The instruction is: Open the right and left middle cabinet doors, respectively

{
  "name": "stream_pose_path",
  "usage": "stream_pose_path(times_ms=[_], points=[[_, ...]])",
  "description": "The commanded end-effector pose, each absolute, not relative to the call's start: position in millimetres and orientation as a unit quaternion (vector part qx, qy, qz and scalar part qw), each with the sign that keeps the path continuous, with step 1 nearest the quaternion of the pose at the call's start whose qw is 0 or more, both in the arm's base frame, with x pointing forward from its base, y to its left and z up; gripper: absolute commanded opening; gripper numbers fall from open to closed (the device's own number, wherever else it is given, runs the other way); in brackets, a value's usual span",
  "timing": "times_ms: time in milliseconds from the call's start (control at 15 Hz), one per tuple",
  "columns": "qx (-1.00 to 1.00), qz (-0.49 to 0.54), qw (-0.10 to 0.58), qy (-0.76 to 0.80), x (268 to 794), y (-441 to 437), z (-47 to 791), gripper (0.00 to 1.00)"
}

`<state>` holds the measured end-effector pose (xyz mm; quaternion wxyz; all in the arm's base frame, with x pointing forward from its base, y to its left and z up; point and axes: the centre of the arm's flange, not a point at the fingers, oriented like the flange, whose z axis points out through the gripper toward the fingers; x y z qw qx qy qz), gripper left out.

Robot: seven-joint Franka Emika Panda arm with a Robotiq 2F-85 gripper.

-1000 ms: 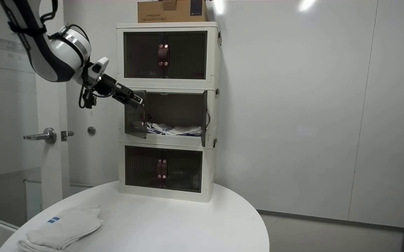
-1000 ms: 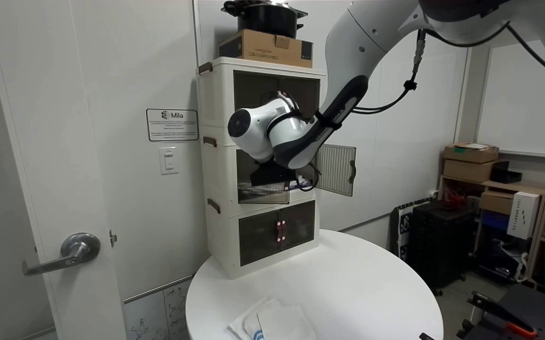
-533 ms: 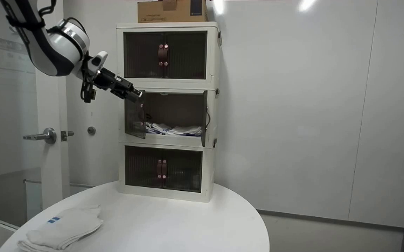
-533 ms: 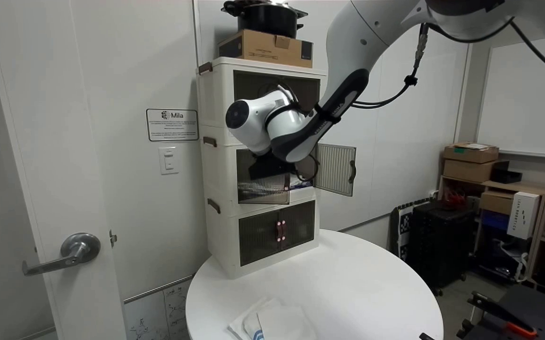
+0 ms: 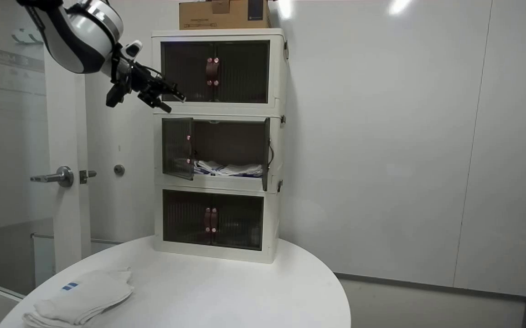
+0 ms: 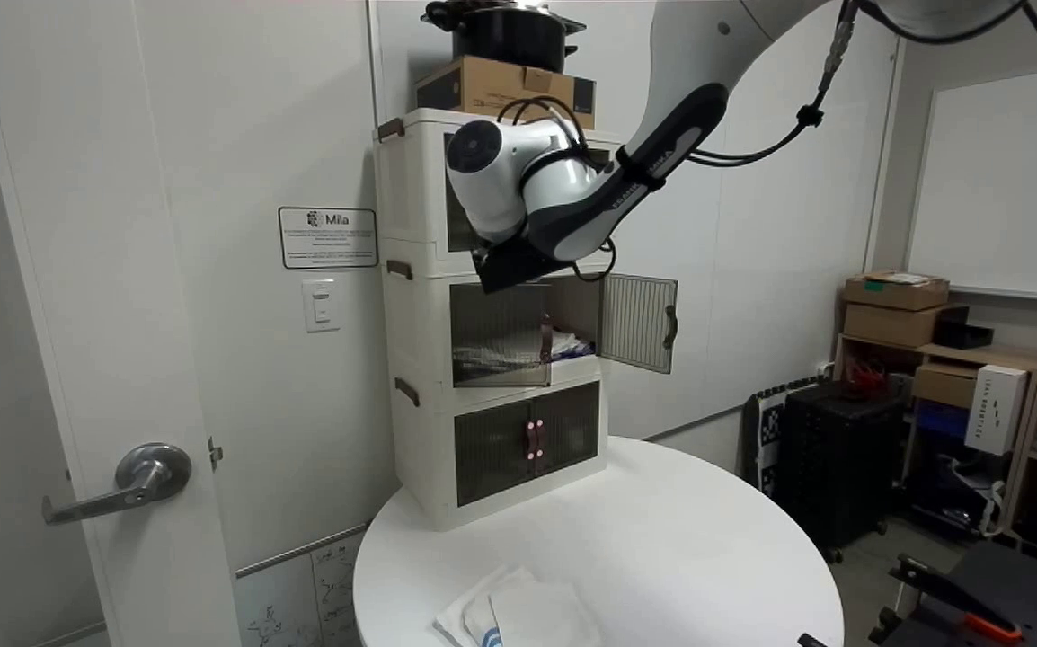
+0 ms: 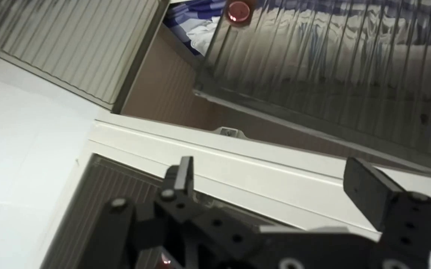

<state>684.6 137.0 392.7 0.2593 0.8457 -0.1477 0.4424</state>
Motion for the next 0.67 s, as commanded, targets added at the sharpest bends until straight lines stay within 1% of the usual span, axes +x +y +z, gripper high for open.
stream_pose_path(times_ms=[0,333,600], points=[[0.871,0.419,0.241,-0.084,687,121,417,1.0],[0.897,0.366,0.246,-0.043,704,91,428,1.0],[0.918,0.296,0.259,-0.055,712,78,446,1.0]])
